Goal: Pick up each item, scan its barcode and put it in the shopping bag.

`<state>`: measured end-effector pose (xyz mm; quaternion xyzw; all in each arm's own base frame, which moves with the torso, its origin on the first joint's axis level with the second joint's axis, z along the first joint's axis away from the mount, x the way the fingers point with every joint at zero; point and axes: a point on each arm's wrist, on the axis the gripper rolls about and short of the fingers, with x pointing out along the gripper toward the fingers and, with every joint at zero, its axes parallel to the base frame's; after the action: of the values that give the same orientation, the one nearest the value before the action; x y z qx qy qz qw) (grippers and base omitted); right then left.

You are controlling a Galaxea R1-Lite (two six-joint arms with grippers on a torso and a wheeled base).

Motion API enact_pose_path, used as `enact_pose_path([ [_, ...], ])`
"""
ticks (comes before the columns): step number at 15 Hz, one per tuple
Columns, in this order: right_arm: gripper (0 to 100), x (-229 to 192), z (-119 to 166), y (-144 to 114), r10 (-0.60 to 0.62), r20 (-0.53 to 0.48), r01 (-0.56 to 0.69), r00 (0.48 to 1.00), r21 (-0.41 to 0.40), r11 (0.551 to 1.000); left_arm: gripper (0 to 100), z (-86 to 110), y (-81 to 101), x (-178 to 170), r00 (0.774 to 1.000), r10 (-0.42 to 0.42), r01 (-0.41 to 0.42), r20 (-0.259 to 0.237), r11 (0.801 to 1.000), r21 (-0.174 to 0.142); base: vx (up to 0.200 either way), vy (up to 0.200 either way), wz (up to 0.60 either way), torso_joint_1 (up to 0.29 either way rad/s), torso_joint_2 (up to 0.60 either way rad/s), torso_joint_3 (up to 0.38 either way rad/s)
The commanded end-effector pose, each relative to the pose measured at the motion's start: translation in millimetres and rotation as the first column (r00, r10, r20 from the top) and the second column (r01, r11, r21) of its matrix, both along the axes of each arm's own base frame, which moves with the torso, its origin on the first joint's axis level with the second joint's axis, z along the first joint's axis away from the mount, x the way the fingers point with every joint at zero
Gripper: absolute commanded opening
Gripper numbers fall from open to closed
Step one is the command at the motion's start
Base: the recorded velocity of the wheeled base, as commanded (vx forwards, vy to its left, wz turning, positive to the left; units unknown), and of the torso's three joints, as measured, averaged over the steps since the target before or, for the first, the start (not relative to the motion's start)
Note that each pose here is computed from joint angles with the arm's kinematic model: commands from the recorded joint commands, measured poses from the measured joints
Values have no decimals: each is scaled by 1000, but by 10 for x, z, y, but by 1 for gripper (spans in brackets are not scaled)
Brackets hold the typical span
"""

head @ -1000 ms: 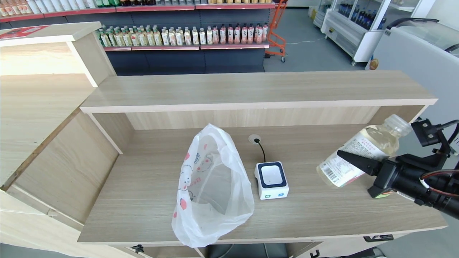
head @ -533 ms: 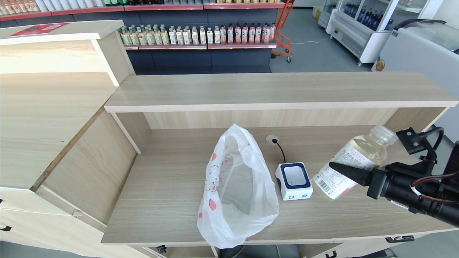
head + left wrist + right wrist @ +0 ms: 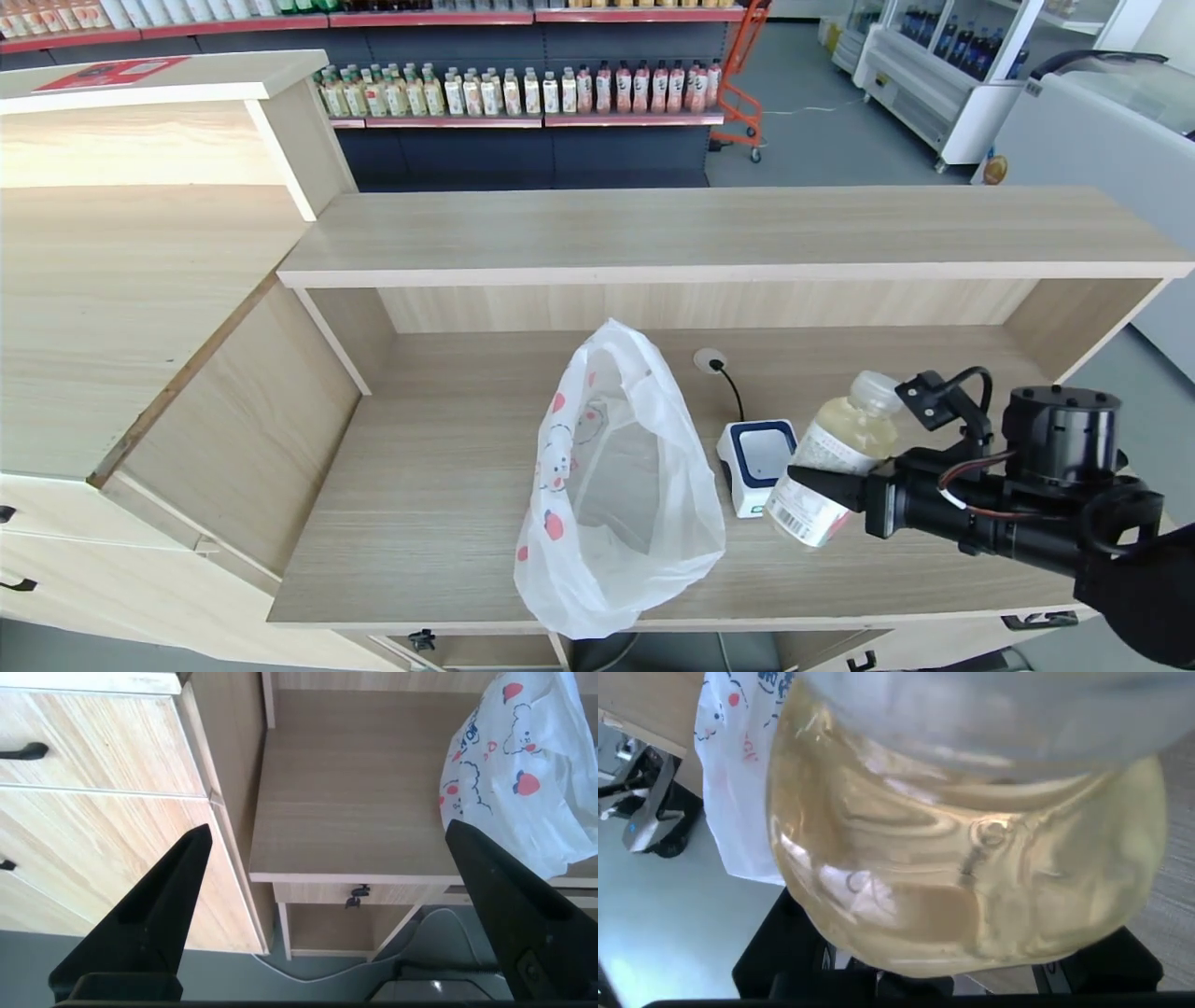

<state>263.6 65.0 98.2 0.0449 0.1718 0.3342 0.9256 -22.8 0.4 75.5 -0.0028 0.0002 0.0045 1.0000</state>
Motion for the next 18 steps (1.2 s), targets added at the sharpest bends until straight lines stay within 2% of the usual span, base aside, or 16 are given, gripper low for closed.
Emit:
enact_pose_path([
  [1, 0, 235, -288, 285, 91, -34, -92, 995, -38, 995, 100, 0, 0, 0, 1000, 0, 0, 0, 1000, -1, 0, 0, 0, 0, 0, 0],
  [4, 0, 573, -251, 663, 168, 55, -167, 984, -21, 986, 100, 0, 0, 0, 1000, 0, 0, 0, 1000, -1, 0, 0, 0, 0, 0, 0],
  [7, 0, 765, -356, 931, 224, 98, -221, 970, -39, 974, 100, 0, 0, 0, 1000, 0, 0, 0, 1000, -1, 0, 0, 0, 0, 0, 0],
  [11, 0, 1008, -563, 1063, 281, 192, -254, 940, -153, 955, 100, 0, 0, 0, 1000, 0, 0, 0, 1000, -1, 0, 0, 0, 0, 0, 0],
  [18, 0, 1291, -783, 1349, 349, 298, -285, 888, -238, 928, 100, 0, 0, 0, 1000, 0, 0, 0, 1000, -2, 0, 0, 0, 0, 0, 0],
])
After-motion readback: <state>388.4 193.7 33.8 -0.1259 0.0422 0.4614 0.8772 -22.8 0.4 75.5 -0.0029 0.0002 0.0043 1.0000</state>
